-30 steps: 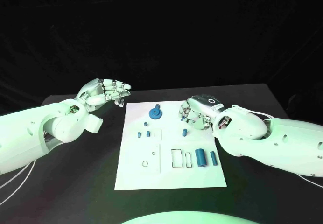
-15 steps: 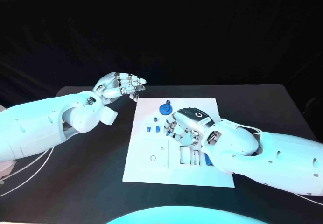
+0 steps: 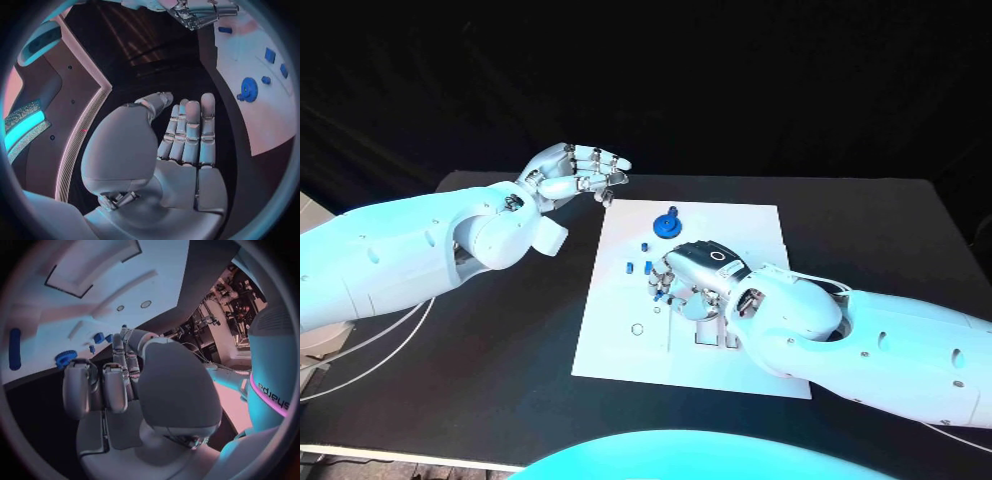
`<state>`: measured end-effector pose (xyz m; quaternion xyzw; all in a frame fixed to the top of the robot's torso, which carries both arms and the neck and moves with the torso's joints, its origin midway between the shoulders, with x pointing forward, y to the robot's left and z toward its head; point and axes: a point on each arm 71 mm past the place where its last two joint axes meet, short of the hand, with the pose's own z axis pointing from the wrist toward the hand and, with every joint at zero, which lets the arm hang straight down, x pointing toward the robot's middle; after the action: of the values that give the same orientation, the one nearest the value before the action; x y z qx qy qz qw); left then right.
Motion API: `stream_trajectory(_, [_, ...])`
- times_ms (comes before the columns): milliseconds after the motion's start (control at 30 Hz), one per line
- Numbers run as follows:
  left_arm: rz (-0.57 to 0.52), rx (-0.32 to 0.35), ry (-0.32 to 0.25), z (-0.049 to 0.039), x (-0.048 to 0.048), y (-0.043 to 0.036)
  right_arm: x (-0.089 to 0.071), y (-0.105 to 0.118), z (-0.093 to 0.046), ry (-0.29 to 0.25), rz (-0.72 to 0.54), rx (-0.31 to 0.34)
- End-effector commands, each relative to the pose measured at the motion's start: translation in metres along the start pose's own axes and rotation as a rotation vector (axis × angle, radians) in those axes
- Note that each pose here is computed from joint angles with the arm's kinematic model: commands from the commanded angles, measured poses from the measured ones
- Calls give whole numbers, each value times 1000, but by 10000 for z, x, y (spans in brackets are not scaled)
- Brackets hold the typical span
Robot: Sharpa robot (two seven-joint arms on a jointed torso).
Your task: Assemble the parts on the task board
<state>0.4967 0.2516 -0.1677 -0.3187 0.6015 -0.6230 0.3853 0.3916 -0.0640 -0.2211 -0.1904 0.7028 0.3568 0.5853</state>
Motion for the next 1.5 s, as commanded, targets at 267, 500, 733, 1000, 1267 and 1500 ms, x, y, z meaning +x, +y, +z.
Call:
stream_trajectory(267, [-16,8,11,14,32,-6,111,5,25,58,-48,-5])
stream_trajectory(500, [-16,6,12,13,31,-5,159,-17,35,72,-61,5])
stream_trajectory(733, [-16,4,11,9,25,-4,197,-33,38,81,-65,11])
stream_trajectory(1000, [-15,2,10,5,19,-2,219,-31,46,84,-65,11])
stream_trajectory(1267, [-15,-1,10,1,14,0,239,-36,64,84,-68,15])
stream_trajectory(1500, [-15,-3,9,-4,11,0,274,-18,74,115,-79,15])
